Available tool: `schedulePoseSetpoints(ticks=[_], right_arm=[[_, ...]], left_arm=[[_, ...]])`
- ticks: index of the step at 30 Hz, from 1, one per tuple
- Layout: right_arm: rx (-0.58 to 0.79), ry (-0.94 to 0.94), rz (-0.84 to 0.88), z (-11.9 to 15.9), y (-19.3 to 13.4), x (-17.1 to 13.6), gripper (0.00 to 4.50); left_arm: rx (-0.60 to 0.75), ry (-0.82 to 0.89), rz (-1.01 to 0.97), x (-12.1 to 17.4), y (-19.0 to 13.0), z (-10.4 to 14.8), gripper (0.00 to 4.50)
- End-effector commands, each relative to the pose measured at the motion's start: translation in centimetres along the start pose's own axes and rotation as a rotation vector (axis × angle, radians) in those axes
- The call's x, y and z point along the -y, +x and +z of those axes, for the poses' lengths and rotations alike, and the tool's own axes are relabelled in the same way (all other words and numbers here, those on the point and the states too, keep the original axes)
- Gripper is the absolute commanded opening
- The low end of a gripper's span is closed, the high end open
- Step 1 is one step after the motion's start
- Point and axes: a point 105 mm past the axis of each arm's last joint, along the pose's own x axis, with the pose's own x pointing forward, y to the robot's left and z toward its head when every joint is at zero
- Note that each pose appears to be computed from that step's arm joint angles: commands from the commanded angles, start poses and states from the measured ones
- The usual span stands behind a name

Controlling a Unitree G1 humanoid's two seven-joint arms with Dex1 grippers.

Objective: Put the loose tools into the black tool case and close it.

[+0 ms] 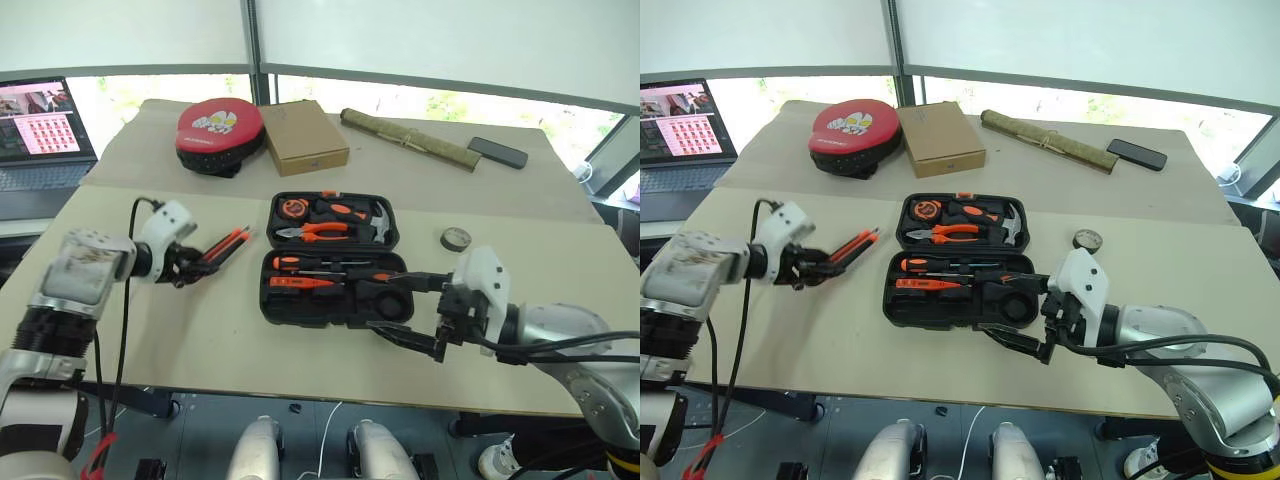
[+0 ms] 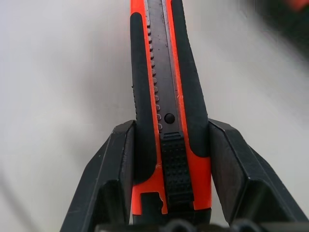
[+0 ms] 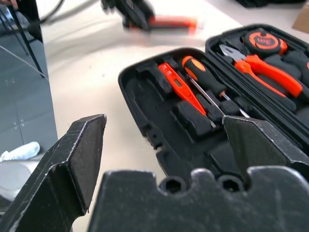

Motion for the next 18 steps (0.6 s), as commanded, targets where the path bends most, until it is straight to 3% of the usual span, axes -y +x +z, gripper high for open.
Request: schedulePoseSetpoints(ticks=[1, 5, 12, 18], right_arm=[[0.010, -0.033, -0.009, 0.7, -0.5, -0.2, 4.50], [0.004, -0.026, -0.020, 0.4, -0.4, -0.1, 4.50], [0.000, -0.007, -0.054, 0.1, -0.5, -0.3, 4.50], [-0.001, 0.012, -0.079, -0.3, -0.6, -1.0, 4.50]], left_arm=[[0.129, 0.252, -0.175, 3.1, 0.3, 5.4, 1.75], [0.106, 0.377, -0.358, 6.4, 3.4, 6.5, 1.75], [-0.086, 0.457, -0.615, 10.5, 6.9, 3.5, 1.75], [-0.209, 0.413, -0.661, 11.3, 7.6, 1.9, 1.75]])
